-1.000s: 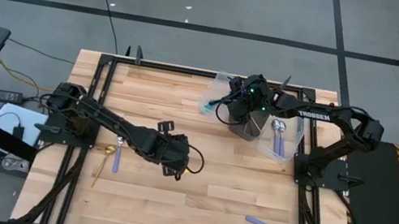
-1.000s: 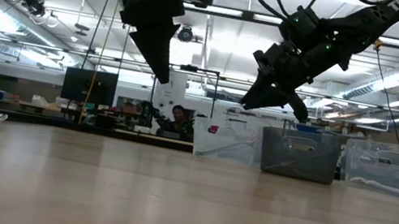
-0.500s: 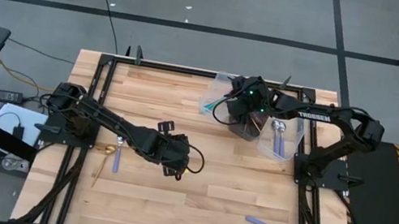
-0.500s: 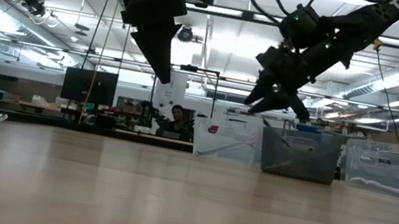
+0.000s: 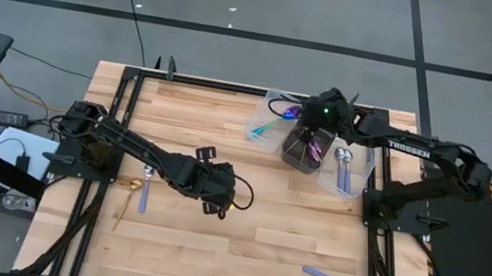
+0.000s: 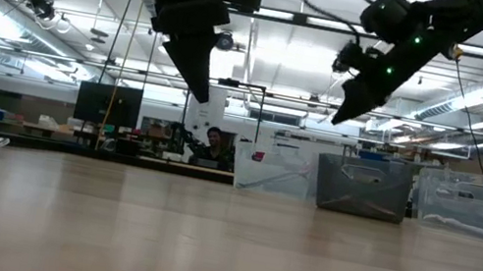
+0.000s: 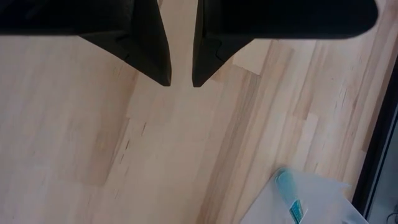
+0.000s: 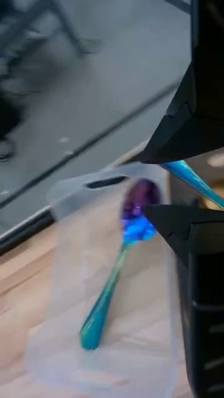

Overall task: Sort silverware by color (type)
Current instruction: Put the blue spoon into the left transparent bin

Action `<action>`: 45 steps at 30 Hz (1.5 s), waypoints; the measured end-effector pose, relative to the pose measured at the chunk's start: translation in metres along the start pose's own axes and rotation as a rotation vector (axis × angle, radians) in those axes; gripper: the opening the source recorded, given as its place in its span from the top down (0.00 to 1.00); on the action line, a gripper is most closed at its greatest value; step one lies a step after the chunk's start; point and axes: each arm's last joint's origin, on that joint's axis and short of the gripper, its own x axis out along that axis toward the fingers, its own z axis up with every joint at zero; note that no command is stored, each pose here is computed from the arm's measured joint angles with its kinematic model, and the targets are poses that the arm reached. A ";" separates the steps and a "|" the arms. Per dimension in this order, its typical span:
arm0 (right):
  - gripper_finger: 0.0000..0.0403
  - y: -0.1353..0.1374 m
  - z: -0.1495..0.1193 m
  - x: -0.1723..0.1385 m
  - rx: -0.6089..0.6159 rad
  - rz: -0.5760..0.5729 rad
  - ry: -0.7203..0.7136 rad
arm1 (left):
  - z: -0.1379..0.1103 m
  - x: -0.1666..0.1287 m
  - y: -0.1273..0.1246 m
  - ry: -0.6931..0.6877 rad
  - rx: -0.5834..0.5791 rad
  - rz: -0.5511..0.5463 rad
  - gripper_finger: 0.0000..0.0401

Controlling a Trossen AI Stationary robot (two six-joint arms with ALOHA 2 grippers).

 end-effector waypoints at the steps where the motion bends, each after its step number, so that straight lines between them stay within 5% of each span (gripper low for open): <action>1: 0.69 0.001 -0.003 0.002 0.032 -0.002 0.028 | 0.000 0.000 0.000 -0.003 0.000 -0.001 0.82; 13: 0.68 0.002 -0.038 0.046 0.321 -0.068 0.340 | 0.001 0.000 -0.001 -0.012 0.000 -0.005 0.82; 34: 0.69 -0.008 -0.048 0.061 0.368 -0.024 0.383 | 0.001 0.000 -0.001 -0.012 0.000 -0.006 0.82; 45: 0.90 -0.009 -0.050 0.068 0.365 -0.009 0.386 | -0.002 -0.005 -0.008 -0.019 0.012 -0.019 0.82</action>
